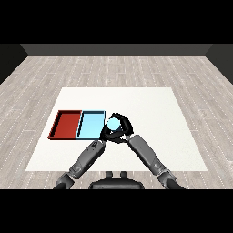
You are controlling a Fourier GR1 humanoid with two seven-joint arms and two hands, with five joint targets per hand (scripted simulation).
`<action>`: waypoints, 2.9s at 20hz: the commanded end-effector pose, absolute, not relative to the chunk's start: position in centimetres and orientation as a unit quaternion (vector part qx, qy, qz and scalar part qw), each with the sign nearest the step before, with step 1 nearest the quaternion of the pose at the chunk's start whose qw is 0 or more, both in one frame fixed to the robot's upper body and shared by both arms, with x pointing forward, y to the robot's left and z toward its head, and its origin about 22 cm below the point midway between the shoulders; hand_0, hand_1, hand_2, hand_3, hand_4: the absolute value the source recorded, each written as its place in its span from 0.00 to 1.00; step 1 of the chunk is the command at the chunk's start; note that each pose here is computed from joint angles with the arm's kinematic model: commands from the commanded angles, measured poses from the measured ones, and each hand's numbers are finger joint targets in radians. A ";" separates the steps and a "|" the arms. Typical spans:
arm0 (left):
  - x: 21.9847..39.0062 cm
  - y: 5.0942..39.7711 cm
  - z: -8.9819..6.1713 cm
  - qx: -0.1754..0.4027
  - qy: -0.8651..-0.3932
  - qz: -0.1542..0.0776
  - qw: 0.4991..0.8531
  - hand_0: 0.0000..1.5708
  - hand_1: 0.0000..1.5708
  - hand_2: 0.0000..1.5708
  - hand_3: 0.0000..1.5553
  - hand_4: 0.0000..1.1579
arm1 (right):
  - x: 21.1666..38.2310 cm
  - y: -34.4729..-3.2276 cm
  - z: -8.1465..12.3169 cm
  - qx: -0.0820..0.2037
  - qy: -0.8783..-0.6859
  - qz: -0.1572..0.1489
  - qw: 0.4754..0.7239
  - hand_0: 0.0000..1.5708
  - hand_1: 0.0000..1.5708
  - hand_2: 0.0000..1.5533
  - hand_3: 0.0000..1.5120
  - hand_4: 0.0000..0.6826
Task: Pick the blue can and put it in the blue box
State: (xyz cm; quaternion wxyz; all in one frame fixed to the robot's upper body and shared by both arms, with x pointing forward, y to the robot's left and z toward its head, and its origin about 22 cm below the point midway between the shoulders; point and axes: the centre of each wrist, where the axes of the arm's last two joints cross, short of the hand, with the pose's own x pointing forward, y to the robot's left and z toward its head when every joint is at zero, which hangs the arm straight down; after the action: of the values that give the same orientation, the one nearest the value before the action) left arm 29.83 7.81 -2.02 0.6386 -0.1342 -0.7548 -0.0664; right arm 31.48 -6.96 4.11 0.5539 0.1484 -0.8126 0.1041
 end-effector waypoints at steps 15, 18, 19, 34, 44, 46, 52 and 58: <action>31.6 8.3 -2.4 0.054 -0.787 -0.227 0.571 0.00 0.00 0.10 0.00 0.27 | 30.9 -3.4 6.9 0.167 -0.805 0.142 0.551 0.93 0.93 0.94 0.92 0.87; 31.5 8.7 -2.5 -0.014 -0.792 -0.079 0.606 0.29 0.29 0.41 0.22 0.62 | 28.9 -4.7 4.5 0.191 -0.809 0.134 0.539 0.93 0.93 0.94 0.92 0.88; 29.8 7.5 -2.1 -0.022 -0.790 -0.069 0.608 0.44 0.44 0.51 0.34 0.62 | 29.4 -3.1 4.3 0.187 -0.805 0.142 0.545 0.92 0.92 0.94 0.92 0.89; 29.3 8.4 -3.3 -0.040 -0.782 -0.056 0.619 0.91 0.91 0.86 0.64 0.59 | 30.5 -3.8 6.4 0.220 -0.791 0.089 0.565 0.81 0.81 0.88 0.88 0.61; 31.2 8.0 -3.2 -0.035 -0.762 -0.052 0.645 1.00 1.00 0.97 0.93 0.97 | 29.3 -5.6 6.2 0.205 -0.790 0.096 0.570 0.00 0.00 0.00 0.00 0.00; 31.0 9.8 -3.4 -0.038 -0.765 -0.052 0.641 1.00 1.00 0.98 0.95 0.98 | 29.7 -5.1 5.0 0.207 -0.796 0.091 0.562 0.00 0.00 0.00 0.00 0.00; 30.4 11.9 -5.1 -0.016 -0.763 -0.065 0.643 1.00 1.00 1.00 0.97 0.98 | 30.5 -5.9 6.0 0.218 -0.783 0.076 0.578 0.00 0.00 0.00 0.00 0.00; 30.6 11.0 -4.0 0.005 -0.763 -0.062 0.643 1.00 1.00 1.00 0.96 0.98 | 30.5 -8.5 5.9 0.209 -0.797 0.063 0.563 0.00 0.00 0.00 0.00 0.00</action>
State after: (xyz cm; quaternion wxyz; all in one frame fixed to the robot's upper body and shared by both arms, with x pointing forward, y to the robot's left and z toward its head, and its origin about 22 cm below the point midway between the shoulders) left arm 30.50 10.06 -4.40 0.6415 -0.0065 -0.7641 -0.0682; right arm 30.14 -7.51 5.33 0.5685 0.2066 -0.7933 0.0692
